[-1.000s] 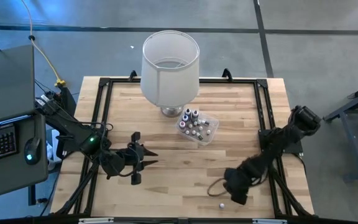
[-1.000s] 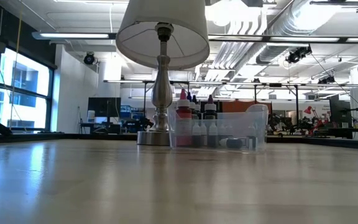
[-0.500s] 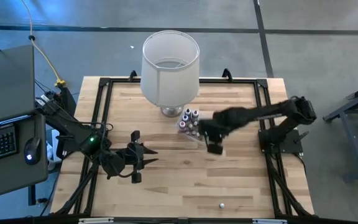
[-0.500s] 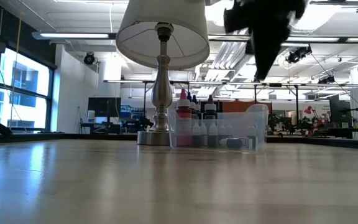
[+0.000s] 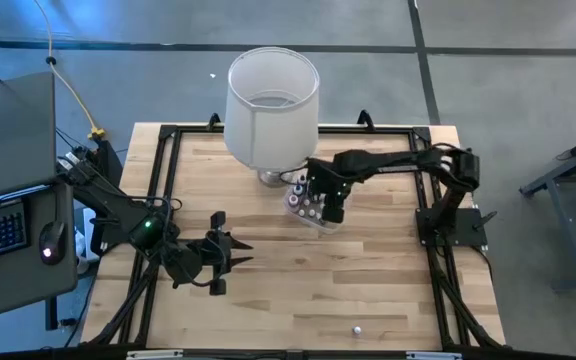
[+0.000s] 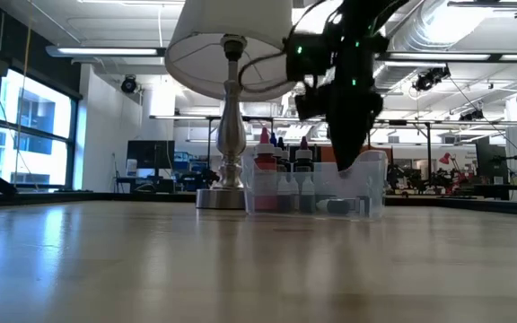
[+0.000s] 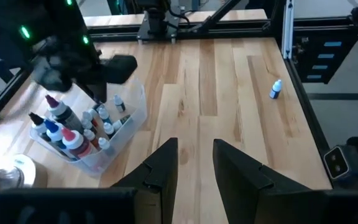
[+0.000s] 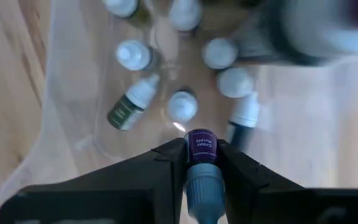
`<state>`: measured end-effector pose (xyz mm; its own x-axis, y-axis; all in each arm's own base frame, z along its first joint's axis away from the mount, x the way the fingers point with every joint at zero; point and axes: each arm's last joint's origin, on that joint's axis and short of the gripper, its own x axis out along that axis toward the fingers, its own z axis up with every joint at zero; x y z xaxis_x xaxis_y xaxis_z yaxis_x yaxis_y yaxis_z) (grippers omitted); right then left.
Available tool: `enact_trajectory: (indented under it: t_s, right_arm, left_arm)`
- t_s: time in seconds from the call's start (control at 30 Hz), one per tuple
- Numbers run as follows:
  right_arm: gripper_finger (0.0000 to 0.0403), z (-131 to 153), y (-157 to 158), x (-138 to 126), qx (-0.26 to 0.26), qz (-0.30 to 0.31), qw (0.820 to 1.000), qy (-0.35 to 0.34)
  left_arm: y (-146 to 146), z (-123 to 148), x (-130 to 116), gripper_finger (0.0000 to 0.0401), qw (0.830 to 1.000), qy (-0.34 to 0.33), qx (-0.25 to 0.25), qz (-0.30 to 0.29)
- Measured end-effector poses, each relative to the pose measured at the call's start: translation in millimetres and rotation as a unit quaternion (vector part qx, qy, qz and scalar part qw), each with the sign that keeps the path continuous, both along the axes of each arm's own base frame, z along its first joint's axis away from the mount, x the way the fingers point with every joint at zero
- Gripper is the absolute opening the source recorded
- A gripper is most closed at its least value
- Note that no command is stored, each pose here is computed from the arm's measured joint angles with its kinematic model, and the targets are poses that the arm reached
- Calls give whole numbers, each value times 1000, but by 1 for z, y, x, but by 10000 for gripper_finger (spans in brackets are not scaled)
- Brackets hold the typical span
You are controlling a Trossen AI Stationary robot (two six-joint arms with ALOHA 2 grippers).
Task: Pick & Place food coloring
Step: Put the small violet food coloring bottle into the transparent bin, then put the small red food coloring bottle into the transparent bin
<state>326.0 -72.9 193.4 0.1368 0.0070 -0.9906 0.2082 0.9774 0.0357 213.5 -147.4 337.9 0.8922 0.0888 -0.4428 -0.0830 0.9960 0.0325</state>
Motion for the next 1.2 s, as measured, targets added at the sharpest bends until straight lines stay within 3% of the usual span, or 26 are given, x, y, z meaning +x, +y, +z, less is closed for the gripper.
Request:
enact_trajectory:
  t_s: [0.13, 0.43, 0.73, 0.93, 1.1, 1.2]
  right_arm:
    - [85, -22, 3, 4, 7, 14, 999, 29]
    - [85, -39, 2, 13, -6, 3, 999, 37]
    - [159, -35, 3, 12, 10, 5, 999, 31]
    - [171, -4, 16, 8, 36, -15, 994, 101]
    - [153, 41, 43, 16, -19, 21, 991, 127]
    - [143, 69, 65, 21, -31, 9, 993, 113]
  left_arm:
    - [0, 0, 0, 99, 1000, 4, -3, -7]
    - [-1, -2, -1, 99, 1000, 18, -6, -21]
    - [-1, -3, -2, 99, 999, 25, -6, -27]
    - [-1, -3, -1, 99, 999, 22, -7, -24]
    - [-1, -1, -1, 99, 1000, 14, -11, -23]
    - [-1, -1, -1, 99, 1000, 14, -11, -23]
